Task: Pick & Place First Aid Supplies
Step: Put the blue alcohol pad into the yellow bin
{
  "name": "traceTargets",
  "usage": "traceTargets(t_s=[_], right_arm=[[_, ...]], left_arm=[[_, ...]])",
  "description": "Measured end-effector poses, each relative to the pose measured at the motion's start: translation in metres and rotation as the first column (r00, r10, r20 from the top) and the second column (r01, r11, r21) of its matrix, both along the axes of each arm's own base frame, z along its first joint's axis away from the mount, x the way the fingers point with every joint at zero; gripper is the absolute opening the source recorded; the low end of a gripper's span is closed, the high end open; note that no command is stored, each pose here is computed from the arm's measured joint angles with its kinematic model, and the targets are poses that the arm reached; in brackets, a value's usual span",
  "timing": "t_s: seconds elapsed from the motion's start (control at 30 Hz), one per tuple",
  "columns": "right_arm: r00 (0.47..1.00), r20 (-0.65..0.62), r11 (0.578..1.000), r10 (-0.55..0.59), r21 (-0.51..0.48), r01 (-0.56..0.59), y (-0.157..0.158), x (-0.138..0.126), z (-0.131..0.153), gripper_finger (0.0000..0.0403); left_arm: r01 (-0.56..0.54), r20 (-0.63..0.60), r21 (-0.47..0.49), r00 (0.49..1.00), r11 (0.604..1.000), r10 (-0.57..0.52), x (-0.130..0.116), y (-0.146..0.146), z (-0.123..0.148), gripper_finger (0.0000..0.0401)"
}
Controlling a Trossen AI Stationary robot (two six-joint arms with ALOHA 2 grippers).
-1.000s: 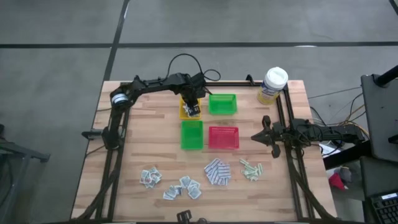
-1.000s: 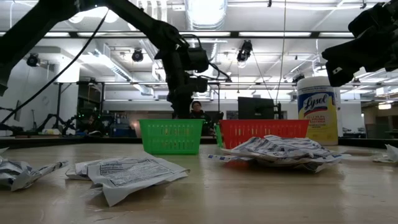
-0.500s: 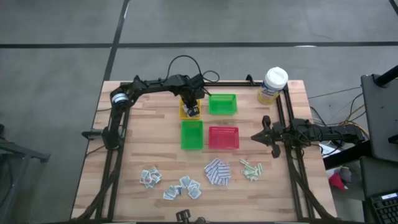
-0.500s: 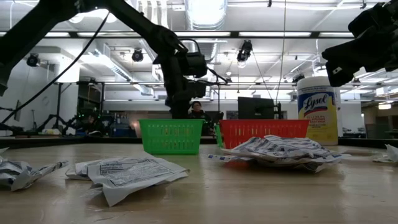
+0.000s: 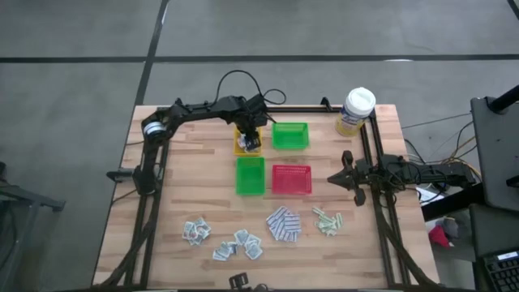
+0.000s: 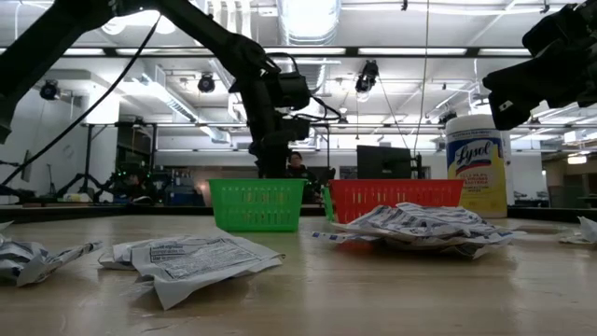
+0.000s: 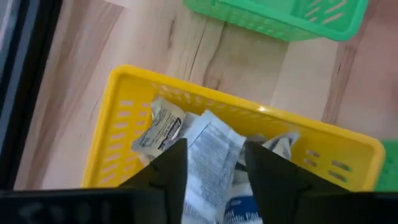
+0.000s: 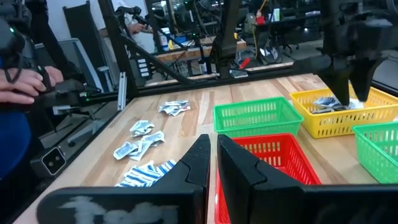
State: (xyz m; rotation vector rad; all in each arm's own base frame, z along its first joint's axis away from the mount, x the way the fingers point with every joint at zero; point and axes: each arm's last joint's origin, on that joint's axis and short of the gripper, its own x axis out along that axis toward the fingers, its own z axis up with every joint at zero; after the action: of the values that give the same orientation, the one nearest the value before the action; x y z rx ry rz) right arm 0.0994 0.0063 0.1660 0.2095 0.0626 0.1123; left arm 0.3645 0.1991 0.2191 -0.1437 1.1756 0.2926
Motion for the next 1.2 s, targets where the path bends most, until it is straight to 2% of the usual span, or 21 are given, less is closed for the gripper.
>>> traceTargets(t_s=[0.23, 0.37, 0.47, 0.6, 0.77, 1.2], right_arm=[[1.0, 0.0, 1.0, 0.0, 0.0, 0.0, 0.0, 0.0, 0.0, 0.0028], [1.0, 0.0, 1.0, 0.0, 0.0, 0.0, 0.0, 0.0, 0.0, 0.0028], [1.0, 0.0, 1.0, 0.0, 0.0, 0.0, 0.0, 0.0, 0.0, 0.0028], [1.0, 0.0, 1.0, 0.001, 0.0, -0.001, 0.0, 0.0, 0.0, 0.0028], [1.0, 0.0, 1.0, 0.0, 0.0, 0.0, 0.0, 0.0, 0.0, 0.0028], [1.0, 0.0, 1.0, 0.001, 0.0, -0.001, 0.0, 0.0, 0.0, 0.0028]], left_arm=[[-0.026, 0.056, 0.063, 0.998, 0.998, 0.023, -0.016, -0.011, 0.044, 0.0174], [-0.067, 0.061, 0.027, 0.996, 0.997, 0.065, -0.03, -0.03, 0.068, 0.0174], [-0.111, 0.014, -0.033, 0.994, 0.993, 0.112, -0.037, -0.051, 0.076, 0.0174], [-0.189, -0.071, -0.108, 0.981, 0.976, 0.183, -0.042, -0.082, 0.076, 0.0174], [-0.261, -0.152, -0.145, 0.959, 0.955, 0.239, -0.045, -0.119, 0.065, 0.0175], [-0.344, -0.156, -0.222, 0.936, 0.913, 0.315, -0.056, -0.215, 0.055, 0.0175]])
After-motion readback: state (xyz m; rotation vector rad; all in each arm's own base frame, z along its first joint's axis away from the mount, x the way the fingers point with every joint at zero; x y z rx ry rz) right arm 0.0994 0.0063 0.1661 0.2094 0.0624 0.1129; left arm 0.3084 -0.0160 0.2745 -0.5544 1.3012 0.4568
